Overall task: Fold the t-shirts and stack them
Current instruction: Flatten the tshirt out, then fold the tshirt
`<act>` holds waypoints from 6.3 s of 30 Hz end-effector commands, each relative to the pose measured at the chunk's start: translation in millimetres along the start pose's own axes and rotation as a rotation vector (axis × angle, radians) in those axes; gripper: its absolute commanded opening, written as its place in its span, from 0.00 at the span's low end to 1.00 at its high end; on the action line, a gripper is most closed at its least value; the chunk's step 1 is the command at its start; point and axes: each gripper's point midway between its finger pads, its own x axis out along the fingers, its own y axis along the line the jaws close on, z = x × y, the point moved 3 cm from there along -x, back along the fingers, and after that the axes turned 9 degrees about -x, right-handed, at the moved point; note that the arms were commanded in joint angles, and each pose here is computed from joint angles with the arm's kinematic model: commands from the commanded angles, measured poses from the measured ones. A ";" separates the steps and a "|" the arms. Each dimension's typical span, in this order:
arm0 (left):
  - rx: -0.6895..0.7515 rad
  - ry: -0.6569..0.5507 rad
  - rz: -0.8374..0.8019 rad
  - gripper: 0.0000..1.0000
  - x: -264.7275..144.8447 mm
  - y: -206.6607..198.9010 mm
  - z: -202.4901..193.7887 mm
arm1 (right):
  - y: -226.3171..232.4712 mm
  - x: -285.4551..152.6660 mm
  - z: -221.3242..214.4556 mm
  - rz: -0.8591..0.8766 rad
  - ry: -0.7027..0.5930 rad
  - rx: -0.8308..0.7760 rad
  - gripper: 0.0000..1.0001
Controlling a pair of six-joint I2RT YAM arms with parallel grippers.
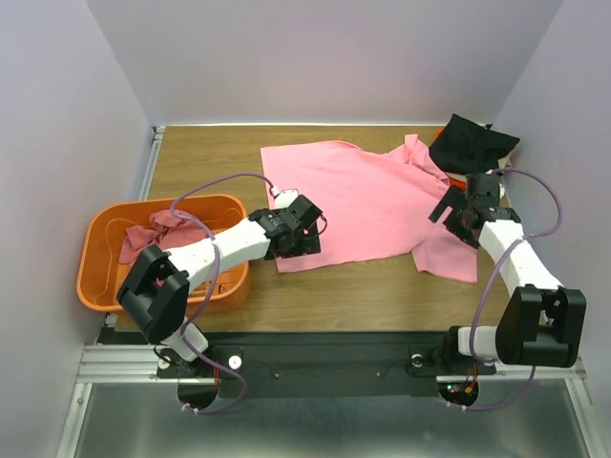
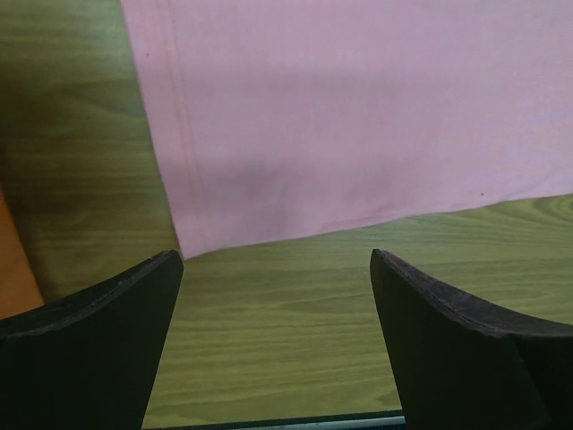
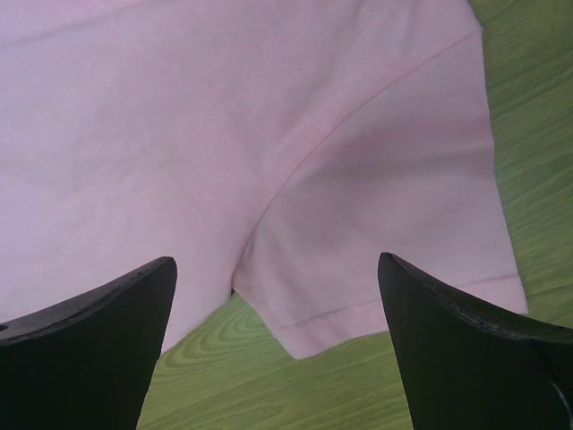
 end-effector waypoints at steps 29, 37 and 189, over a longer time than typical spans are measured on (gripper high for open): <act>-0.386 0.091 0.254 0.94 42.5 35.1 -55.7 | -36.2 23.1 5.9 -0.017 0.049 0.182 1.00; -0.350 0.088 0.270 0.71 53.1 35.8 -57.1 | -39.9 23.5 2.4 -0.026 0.053 0.188 1.00; 0.016 0.211 -0.039 0.00 4.8 27.1 2.2 | -72.2 0.2 55.6 -0.069 0.041 0.183 0.01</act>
